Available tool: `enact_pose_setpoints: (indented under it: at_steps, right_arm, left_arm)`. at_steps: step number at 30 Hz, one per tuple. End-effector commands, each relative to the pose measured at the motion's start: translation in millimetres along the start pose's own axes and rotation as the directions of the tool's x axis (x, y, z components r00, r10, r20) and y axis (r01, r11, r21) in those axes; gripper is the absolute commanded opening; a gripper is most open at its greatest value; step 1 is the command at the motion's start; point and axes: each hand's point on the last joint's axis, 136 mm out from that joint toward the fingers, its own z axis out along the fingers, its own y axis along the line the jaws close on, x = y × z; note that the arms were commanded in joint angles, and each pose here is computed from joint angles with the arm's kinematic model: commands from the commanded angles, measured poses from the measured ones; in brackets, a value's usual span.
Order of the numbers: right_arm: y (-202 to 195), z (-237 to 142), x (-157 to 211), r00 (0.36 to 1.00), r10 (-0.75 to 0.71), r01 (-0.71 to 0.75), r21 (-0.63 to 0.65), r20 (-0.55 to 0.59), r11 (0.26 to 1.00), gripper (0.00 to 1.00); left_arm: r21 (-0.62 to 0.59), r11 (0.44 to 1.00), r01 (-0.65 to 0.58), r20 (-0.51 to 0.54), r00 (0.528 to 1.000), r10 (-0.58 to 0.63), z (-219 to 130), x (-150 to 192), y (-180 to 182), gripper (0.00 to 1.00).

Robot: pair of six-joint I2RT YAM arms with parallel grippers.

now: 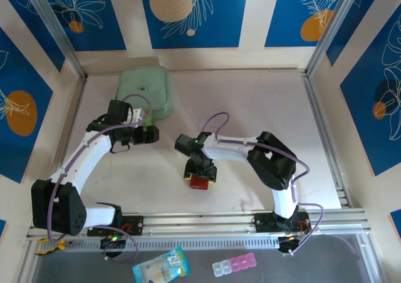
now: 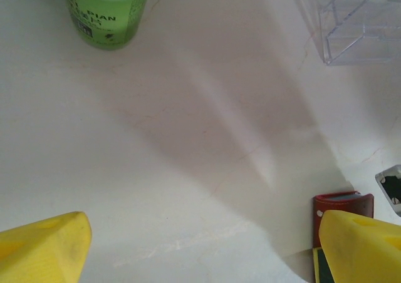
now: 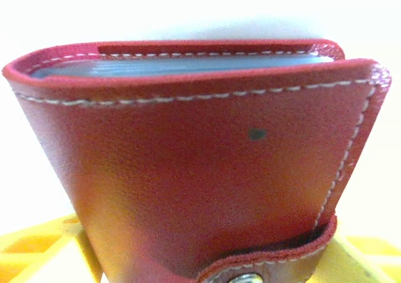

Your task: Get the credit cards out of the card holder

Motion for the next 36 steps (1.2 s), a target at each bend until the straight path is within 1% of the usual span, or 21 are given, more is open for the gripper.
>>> enact_pose_setpoints:
  at_steps: [1,7,11,15,21,28,30,32,34,36]
  right_arm:
    - [5,-8,-15,0.999,-0.049,0.049,-0.045,0.013,0.998,0.72]
    - [-4,-17,-45,0.991,-0.118,0.121,-0.045,0.06,0.992,0.7]
    - [-8,-19,-66,0.985,-0.158,0.163,-0.074,0.067,0.984,0.7]
    - [-11,-22,-82,0.978,-0.192,0.198,-0.069,0.079,0.978,0.71]
    - [-5,-16,-79,0.979,-0.198,0.203,-0.123,0.051,0.971,0.71]
    - [-5,-10,-72,0.987,-0.157,0.16,-0.122,0.035,0.98,0.74]
    - [-5,-12,-71,0.989,-0.142,0.145,-0.127,0.031,0.981,0.74]
    - [-4,-16,-70,0.99,-0.138,0.141,-0.127,0.032,0.982,0.77]
    - [-3,-24,-68,0.989,-0.143,0.148,-0.138,0.046,0.979,0.81]
    - [-1,-35,-68,0.987,-0.148,0.157,-0.16,0.067,0.975,0.82]
  left_arm:
    - [0.058,0.997,0.052,0.007,0.999,-0.053,0,2,-10,0.93]
    - [0.119,0.985,0.123,0.014,0.992,-0.126,21,10,-33,0.92]
    - [0.111,0.986,0.128,0.036,0.99,-0.133,38,13,-47,0.92]
    - [0.108,0.984,0.145,0.043,0.988,-0.15,52,18,-57,0.91]
    - [0.131,0.975,0.178,0.017,0.983,-0.182,65,32,-67,0.9]
    - [0.148,0.97,0.191,-0.035,0.982,-0.188,78,49,-76,0.87]
    - [0.15,0.969,0.194,-0.046,0.981,-0.189,81,51,-77,0.87]
    - [0.156,0.969,0.193,-0.056,0.981,-0.186,84,52,-80,0.86]
    - [0.161,0.969,0.187,-0.058,0.982,-0.18,84,51,-82,0.87]
    - [0.172,0.968,0.183,-0.062,0.983,-0.175,85,49,-86,0.87]
